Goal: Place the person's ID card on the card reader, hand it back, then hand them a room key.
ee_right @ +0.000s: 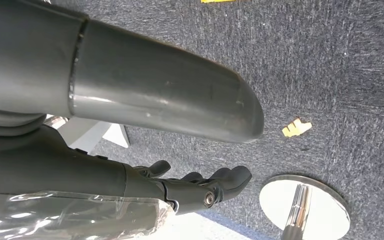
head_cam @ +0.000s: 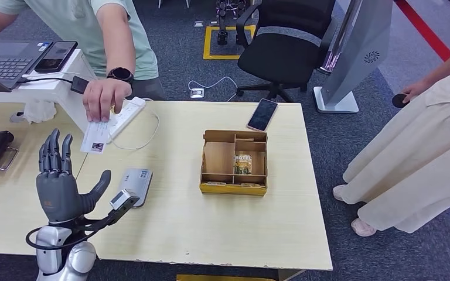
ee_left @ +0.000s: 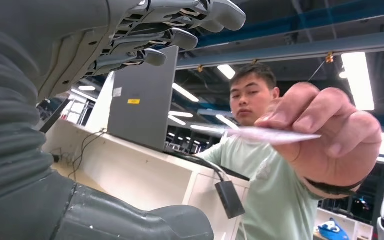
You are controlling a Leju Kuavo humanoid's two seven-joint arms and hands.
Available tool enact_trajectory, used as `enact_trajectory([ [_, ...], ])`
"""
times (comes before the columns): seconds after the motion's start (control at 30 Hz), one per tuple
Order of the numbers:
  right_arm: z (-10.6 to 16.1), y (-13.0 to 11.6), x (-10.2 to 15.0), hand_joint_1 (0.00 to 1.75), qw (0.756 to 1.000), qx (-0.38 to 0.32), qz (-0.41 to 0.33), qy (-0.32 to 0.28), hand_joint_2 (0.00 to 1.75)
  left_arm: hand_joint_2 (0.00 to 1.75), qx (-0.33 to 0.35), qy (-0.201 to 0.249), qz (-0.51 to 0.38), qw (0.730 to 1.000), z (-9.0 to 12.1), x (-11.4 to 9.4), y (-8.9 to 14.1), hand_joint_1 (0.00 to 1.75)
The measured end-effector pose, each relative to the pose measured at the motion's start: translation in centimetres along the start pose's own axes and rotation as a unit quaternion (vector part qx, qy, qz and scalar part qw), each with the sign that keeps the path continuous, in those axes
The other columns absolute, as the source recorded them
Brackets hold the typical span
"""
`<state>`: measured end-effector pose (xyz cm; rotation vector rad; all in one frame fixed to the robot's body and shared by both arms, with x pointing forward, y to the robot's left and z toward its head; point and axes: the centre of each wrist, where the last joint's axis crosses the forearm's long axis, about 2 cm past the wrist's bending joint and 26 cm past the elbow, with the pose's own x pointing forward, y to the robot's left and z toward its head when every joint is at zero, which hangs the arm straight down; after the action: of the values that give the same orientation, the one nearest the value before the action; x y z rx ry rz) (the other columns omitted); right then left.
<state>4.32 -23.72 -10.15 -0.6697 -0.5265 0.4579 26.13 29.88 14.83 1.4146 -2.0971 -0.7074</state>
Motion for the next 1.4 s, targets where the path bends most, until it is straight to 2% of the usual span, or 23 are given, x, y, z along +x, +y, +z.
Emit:
enact_trajectory([
  [0.23,0.0,0.0,0.0,0.0,1.0,0.001,0.006,0.003,0.0,1.75,0.012,-0.019,-0.035,0.999,-1.7,0.5,-0.2,0.0],
  [0.57,-0.2,-0.1,0.3,0.0,1.0,-0.002,0.006,0.0,0.0,1.75,0.02,-0.003,-0.078,0.997,-4.9,1.3,-1.1,0.0],
  [0.8,-0.3,-0.2,0.3,0.0,1.0,-0.004,0.006,0.001,0.0,1.75,0.022,0.007,-0.05,0.998,-5.8,2.1,-2.0,0.0],
  [1.13,-0.3,-0.3,0.3,0.0,1.0,-0.005,0.006,-0.002,0.0,1.75,0.01,0.01,-0.03,0.999,-5.7,2.5,-2.9,0.0],
  [1.17,-0.3,-0.3,0.3,0.0,1.0,-0.005,0.006,-0.003,0.0,1.75,0.009,0.011,-0.028,0.999,-5.7,2.5,-2.9,0.16],
  [1.27,-0.4,-0.3,0.3,0.0,1.0,-0.006,0.006,-0.003,0.0,1.75,0.007,0.013,-0.023,1.0,-5.5,2.5,-3.1,1.46],
  [1.3,-0.4,-0.3,0.3,0.0,1.0,-0.006,0.006,-0.003,0.0,1.75,0.006,0.012,-0.022,1.0,-5.5,2.5,-3.1,1.74],
  [1.4,-0.4,-0.4,0.3,0.0,1.0,-0.007,0.006,-0.004,0.0,1.75,0.005,0.005,-0.021,1.0,-5.5,2.7,-3.1,1.75],
])
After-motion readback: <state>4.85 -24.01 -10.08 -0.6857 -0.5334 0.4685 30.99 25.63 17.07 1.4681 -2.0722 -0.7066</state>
